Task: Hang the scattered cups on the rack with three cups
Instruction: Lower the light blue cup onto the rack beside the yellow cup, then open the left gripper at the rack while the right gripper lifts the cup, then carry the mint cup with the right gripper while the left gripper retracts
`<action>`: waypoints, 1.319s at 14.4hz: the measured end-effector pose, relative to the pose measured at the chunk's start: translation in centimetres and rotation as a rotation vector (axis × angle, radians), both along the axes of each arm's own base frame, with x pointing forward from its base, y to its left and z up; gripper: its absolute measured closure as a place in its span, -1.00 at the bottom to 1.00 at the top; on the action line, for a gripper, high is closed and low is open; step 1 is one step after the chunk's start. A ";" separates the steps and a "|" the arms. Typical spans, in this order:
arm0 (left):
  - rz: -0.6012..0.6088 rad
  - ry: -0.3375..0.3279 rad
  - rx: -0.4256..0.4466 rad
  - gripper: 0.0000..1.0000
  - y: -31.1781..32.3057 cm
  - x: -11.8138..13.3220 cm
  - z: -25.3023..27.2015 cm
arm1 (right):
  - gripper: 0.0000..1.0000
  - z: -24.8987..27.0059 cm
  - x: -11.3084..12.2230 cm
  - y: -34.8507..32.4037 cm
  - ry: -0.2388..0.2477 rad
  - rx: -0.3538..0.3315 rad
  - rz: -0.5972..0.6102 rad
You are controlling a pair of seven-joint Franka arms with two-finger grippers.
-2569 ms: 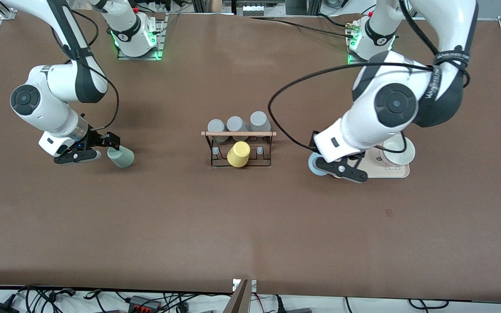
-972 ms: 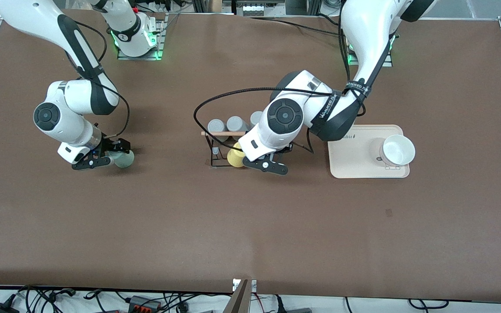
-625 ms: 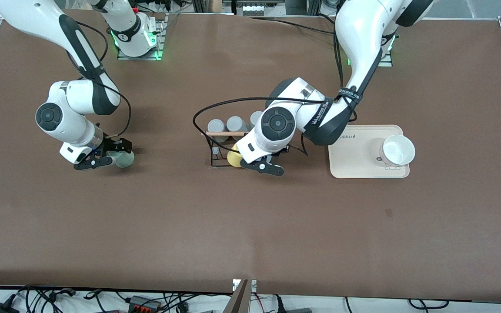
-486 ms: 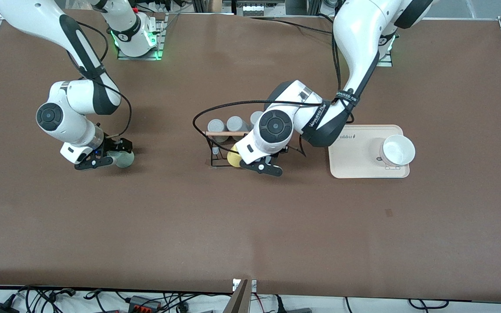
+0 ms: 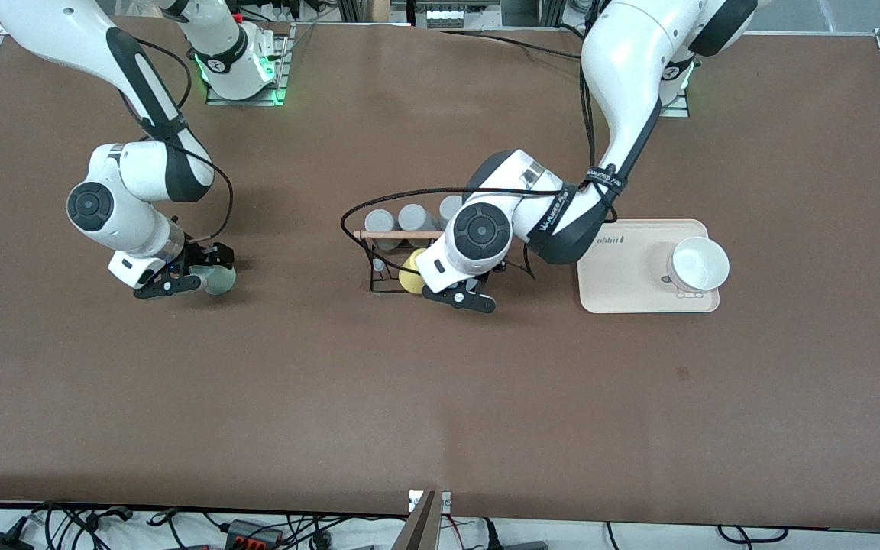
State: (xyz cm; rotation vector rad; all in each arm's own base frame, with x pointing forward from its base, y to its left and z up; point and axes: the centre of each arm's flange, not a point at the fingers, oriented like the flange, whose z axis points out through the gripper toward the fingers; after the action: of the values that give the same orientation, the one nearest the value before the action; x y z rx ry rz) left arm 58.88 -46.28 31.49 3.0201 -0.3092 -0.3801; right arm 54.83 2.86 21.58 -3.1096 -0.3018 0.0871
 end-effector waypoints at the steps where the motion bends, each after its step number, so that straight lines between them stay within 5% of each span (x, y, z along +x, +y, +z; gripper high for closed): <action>1: -0.001 0.010 0.008 -0.96 0.3 0.0 0.6 | -0.82 -0.2 0.0 0.0 0.004 0.000 0.000; 3: 0.003 0.022 0.023 -1.00 1.2 0.2 2.5 | -0.37 -0.2 0.0 0.0 0.004 0.000 0.000; 9: 0.123 -0.006 0.030 -1.00 9.9 4.4 9.4 | -0.37 1.8 1.2 0.6 -0.024 0.001 0.011; 14: 0.318 -0.045 0.085 -1.00 25.5 10.3 12.2 | -0.37 12.9 4.8 5.4 -0.009 -0.012 -0.002; 19: 0.303 -0.157 0.188 -1.00 32.7 11.0 17.3 | -0.37 20.8 6.5 14.7 -0.099 0.019 -0.135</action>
State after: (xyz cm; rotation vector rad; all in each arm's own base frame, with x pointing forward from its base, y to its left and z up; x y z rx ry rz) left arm 69.84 -13.56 48.77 3.2144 0.1859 -0.1551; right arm 61.34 17.61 42.37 -3.1106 -0.0929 -0.0714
